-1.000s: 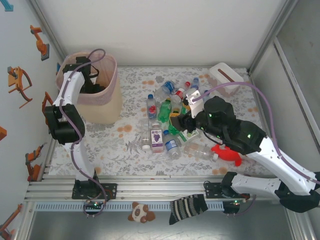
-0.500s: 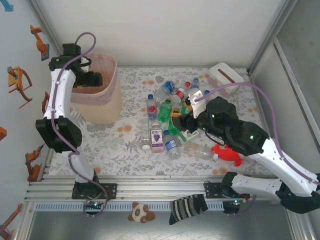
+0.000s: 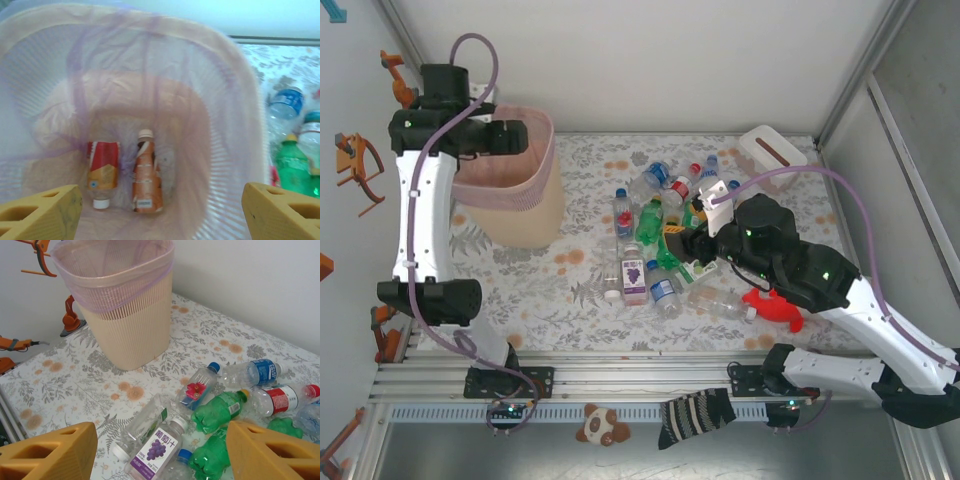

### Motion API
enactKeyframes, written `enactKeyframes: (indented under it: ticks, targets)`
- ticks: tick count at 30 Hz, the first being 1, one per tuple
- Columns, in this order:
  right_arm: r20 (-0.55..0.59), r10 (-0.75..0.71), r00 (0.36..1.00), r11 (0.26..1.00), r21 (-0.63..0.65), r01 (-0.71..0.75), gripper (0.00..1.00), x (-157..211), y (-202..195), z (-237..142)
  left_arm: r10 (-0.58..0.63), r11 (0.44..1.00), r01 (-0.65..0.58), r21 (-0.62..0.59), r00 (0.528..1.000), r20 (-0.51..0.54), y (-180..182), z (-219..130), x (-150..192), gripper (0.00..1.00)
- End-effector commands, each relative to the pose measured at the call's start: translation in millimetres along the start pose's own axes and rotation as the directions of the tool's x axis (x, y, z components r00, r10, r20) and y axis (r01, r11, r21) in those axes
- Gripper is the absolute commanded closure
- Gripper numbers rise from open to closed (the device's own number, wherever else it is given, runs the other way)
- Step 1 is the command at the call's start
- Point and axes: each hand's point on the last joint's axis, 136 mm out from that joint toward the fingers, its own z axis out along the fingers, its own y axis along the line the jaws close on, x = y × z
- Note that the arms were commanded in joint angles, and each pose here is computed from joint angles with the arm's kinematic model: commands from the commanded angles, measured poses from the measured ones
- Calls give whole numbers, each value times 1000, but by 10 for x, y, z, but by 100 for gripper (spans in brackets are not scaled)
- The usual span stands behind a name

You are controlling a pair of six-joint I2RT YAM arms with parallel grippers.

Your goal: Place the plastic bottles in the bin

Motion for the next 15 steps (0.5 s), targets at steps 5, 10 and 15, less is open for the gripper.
enactKeyframes:
  ticks: [5, 10, 15]
  targets:
    - [28, 17, 999, 999, 40, -18, 32, -62, -69, -66, 99, 992, -100, 74, 995, 14, -747, -229, 104, 18]
    - [28, 29, 999, 998, 59, -31, 32, -42, -103, -75, 164, 982, -162, 101, 986, -7, -1187, -164, 237, 19]
    - [23, 33, 999, 998, 60, -34, 32, -29, -106, -76, 198, 976, -195, 98, 980, -17, -1532, -17, 396, 21]
